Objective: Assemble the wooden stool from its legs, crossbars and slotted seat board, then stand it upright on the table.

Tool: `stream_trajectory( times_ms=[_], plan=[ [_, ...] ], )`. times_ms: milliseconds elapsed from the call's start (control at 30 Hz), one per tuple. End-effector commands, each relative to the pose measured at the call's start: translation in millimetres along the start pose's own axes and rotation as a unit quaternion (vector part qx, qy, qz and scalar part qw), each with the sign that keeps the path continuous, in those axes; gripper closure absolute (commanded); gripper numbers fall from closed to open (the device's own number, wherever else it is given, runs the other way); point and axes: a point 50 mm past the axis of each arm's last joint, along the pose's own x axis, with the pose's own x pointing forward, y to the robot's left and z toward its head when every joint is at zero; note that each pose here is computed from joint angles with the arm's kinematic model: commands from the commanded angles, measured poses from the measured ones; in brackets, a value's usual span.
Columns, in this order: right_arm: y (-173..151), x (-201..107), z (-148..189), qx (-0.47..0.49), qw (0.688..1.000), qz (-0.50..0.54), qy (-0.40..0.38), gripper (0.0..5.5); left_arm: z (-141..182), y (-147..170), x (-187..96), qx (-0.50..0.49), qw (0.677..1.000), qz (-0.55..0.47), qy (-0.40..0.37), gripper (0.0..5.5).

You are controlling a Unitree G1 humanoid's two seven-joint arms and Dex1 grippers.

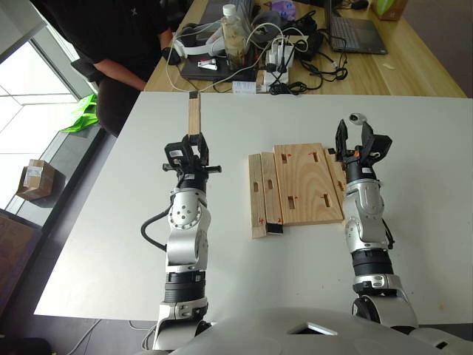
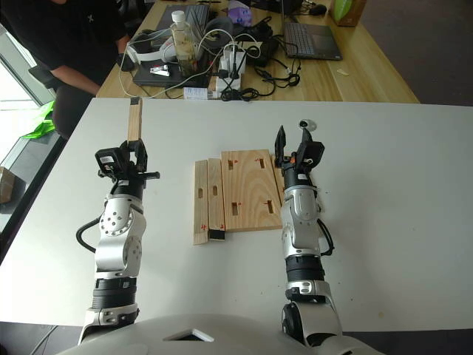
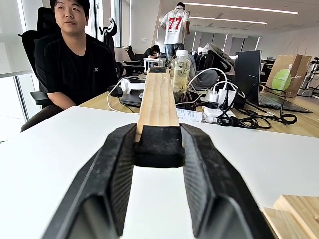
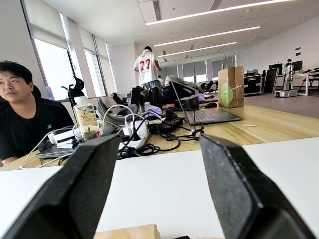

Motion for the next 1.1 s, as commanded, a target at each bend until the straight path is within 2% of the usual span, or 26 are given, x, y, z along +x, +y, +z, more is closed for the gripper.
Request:
stream_trajectory(
  times_ms=[33,1100],
  plan=[
    [5.3,-1.8,-4.5,0.0,1.0,0.004,0.018,2.55,4.5,1.1,1.2,0.005,1.0,-0.005,-0.007,4.21],
    [9.6,-1.5,-1.9,0.006,1.0,0.014,0.013,2.55,5.3,0.4,-0.1,0.001,1.0,-0.004,-0.006,4.21]
  ],
)
